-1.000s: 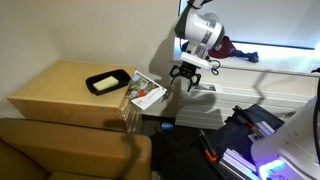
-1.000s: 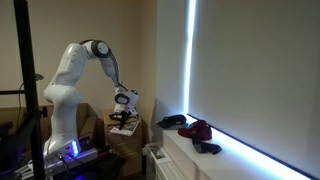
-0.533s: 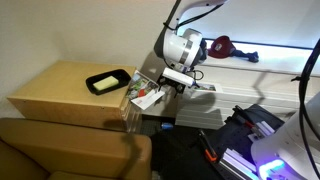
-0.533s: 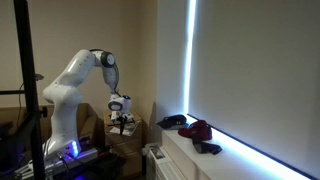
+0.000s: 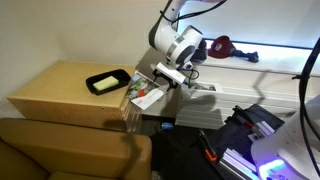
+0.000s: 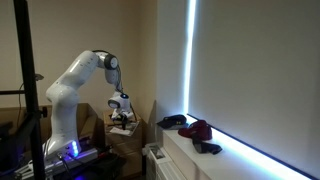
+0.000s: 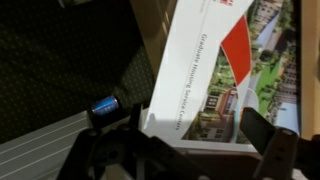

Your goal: Pick up the book from the cabinet and put it by the window.

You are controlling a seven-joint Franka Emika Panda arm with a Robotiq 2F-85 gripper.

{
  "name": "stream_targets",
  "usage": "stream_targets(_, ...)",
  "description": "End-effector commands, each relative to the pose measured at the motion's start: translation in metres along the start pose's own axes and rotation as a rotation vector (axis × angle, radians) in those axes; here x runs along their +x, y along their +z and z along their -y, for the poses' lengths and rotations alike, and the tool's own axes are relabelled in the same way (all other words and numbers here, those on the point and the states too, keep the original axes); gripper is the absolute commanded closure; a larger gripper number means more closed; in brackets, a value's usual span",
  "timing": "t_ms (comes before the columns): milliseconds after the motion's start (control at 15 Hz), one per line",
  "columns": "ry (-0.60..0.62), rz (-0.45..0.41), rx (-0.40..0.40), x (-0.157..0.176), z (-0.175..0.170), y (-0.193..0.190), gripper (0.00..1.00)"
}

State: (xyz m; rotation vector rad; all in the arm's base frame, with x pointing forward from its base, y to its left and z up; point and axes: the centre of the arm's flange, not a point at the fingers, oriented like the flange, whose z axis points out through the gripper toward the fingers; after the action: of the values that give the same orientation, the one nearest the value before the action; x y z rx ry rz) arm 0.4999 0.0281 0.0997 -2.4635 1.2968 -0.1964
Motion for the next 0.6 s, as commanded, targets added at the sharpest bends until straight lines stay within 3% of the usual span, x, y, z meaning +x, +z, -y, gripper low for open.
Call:
stream_targets(0, 0.082, -0.100, 0.143, -0.007, -0.026, 0.034, 0.00)
stream_targets(133, 0.143, -0.125, 0.170, 0.000, -0.027, 0.024, 0.00)
stream_targets(267, 0.181, -0.101, 0.155, 0.018, -0.030, 0.014, 0.00)
stream_targets(333, 0.264, -0.062, 0.116, 0.030, -0.036, 0.009, 0.00)
stream_targets(400, 0.194, -0.094, 0.123, 0.052, 0.017, -0.011, 0.00)
stream_targets(533, 0.208, -0.091, 0.112, 0.056, 0.007, -0.008, 0.00)
